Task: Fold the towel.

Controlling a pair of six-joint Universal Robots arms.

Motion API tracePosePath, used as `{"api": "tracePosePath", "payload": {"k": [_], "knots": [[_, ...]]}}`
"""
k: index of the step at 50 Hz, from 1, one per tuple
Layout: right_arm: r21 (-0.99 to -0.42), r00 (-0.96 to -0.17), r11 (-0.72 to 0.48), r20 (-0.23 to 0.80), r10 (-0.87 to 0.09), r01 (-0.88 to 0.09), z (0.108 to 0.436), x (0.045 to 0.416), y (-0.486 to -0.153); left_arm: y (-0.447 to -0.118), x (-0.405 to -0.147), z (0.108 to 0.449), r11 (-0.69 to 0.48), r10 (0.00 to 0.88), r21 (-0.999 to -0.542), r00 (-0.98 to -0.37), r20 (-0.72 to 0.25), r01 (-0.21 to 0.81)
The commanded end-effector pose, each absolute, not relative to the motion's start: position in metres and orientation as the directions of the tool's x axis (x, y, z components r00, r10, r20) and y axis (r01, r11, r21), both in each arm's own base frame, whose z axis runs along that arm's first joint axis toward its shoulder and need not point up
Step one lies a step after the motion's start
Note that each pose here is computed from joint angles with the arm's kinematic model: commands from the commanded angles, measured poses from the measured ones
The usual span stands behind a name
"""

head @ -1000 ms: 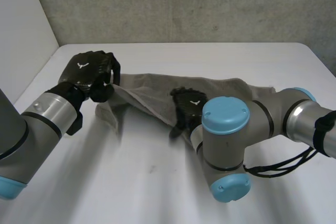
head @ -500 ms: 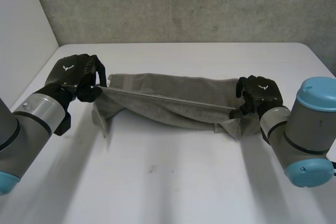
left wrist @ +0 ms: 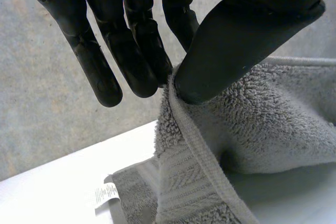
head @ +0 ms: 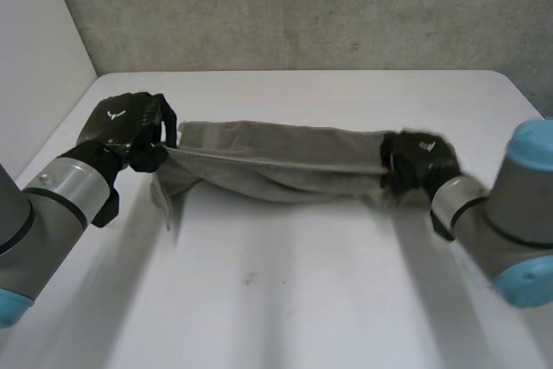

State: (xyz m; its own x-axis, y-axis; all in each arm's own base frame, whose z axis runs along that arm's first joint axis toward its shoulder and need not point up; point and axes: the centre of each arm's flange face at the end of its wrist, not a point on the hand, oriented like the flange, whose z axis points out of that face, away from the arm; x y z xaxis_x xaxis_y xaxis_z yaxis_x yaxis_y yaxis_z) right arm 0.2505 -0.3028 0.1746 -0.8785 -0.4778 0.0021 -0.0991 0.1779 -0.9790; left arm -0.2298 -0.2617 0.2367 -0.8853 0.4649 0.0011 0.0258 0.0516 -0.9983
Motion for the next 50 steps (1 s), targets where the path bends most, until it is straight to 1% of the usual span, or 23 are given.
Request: {"api": "tracePosePath", "payload": {"k": [1,2,3,5,6,8,16,22,24,27,29,30,32,35,38,40,41,43,44,45,46,48,50], "knots": [[-0.997,-0.873,-0.017,0.076,-0.482,-0.077,0.273,0.223,-0.296,-0.249,-0.227,0.277,-0.072,0.468,-0.997,-0.883,-0.034,0.000],[-0.993,-0.865,-0.061,0.115,-0.488,-0.097,0.299,0.218,-0.288,-0.244,-0.225,0.291,-0.111,0.465,-0.994,-0.884,-0.042,-0.011],[-0.993,-0.865,-0.062,0.115,-0.488,-0.097,0.299,0.218,-0.288,-0.244,-0.225,0.292,-0.111,0.465,-0.994,-0.884,-0.042,-0.011],[-0.980,-0.856,-0.120,0.196,-0.479,-0.157,0.343,0.207,-0.272,-0.230,-0.219,0.322,-0.177,0.459,-0.984,-0.886,-0.059,-0.027],[-0.980,-0.856,-0.120,0.196,-0.479,-0.158,0.344,0.207,-0.272,-0.230,-0.219,0.322,-0.178,0.459,-0.984,-0.886,-0.059,-0.027],[-0.958,-0.854,-0.165,0.284,-0.436,-0.234,0.382,0.192,-0.256,-0.214,-0.215,0.351,-0.225,0.457,-0.973,-0.887,-0.070,-0.040],[-0.900,-0.796,-0.174,0.436,-0.420,-0.400,0.429,0.185,-0.224,-0.199,-0.211,0.394,-0.242,0.457,-0.969,-0.886,-0.074,-0.044],[-0.894,-0.772,-0.063,0.417,-0.480,-0.444,0.410,0.186,-0.241,-0.208,-0.211,0.395,-0.211,0.454,-0.977,-0.888,-0.069,-0.032],[-0.878,-0.751,0.021,0.397,-0.527,-0.479,0.385,0.189,-0.258,-0.231,-0.217,0.371,-0.121,0.459,-0.993,-0.887,-0.048,-0.008],[-0.866,-0.742,0.056,0.390,-0.545,-0.496,0.372,0.189,-0.268,-0.241,-0.220,0.358,-0.073,0.463,-0.997,-0.886,-0.038,0.004],[-0.842,-0.719,0.119,0.366,-0.591,-0.527,0.343,0.195,-0.283,-0.261,-0.227,0.330,0.023,0.472,-0.999,-0.882,-0.015,0.029],[-0.841,-0.718,0.119,0.366,-0.591,-0.527,0.343,0.196,-0.283,-0.261,-0.227,0.329,0.023,0.472,-0.999,-0.882,-0.015,0.029],[-0.816,-0.685,0.156,0.343,-0.643,-0.556,0.316,0.208,-0.295,-0.282,-0.236,0.298,0.113,0.482,-0.992,-0.876,0.005,0.056],[-0.805,-0.665,0.162,0.337,-0.666,-0.571,0.303,0.214,-0.300,-0.292,-0.241,0.286,0.138,0.487,-0.988,-0.873,0.003,0.073],[-0.799,-0.650,0.133,0.366,-0.666,-0.586,0.288,0.225,-0.321,-0.310,-0.254,0.273,0.137,0.504,-0.985,-0.863,-0.021,0.105],[-0.814,-0.661,0.043,0.438,-0.609,-0.579,0.288,0.238,-0.346,-0.327,-0.267,0.288,0.049,0.512,-0.992,-0.856,-0.074,0.115],[-0.814,-0.661,0.042,0.438,-0.609,-0.579,0.288,0.239,-0.346,-0.327,-0.267,0.288,0.048,0.512,-0.992,-0.856,-0.075,0.115],[-0.828,-0.693,-0.113,0.527,-0.492,-0.549,0.312,0.252,-0.364,-0.338,-0.270,0.324,-0.071,0.492,-0.995,-0.864,-0.101,0.076],[-0.828,-0.693,-0.113,0.527,-0.491,-0.549,0.312,0.252,-0.364,-0.338,-0.270,0.324,-0.071,0.492,-0.995,-0.865,-0.101,0.076],[-0.828,-0.717,-0.200,0.555,-0.423,-0.523,0.329,0.256,-0.371,-0.339,-0.270,0.344,-0.125,0.474,-0.991,-0.875,-0.101,0.047],[-0.828,-0.717,-0.201,0.555,-0.422,-0.523,0.329,0.256,-0.371,-0.339,-0.270,0.344,-0.125,0.474,-0.991,-0.875,-0.101,0.047],[-0.818,-0.756,-0.343,0.565,-0.329,-0.462,0.360,0.260,-0.374,-0.335,-0.263,0.387,-0.230,0.420,-0.973,-0.904,-0.080,-0.021],[-0.812,-0.777,-0.394,0.556,-0.296,-0.431,0.376,0.259,-0.371,-0.330,-0.259,0.402,-0.264,0.401,-0.963,-0.914,-0.061,-0.052]]}}
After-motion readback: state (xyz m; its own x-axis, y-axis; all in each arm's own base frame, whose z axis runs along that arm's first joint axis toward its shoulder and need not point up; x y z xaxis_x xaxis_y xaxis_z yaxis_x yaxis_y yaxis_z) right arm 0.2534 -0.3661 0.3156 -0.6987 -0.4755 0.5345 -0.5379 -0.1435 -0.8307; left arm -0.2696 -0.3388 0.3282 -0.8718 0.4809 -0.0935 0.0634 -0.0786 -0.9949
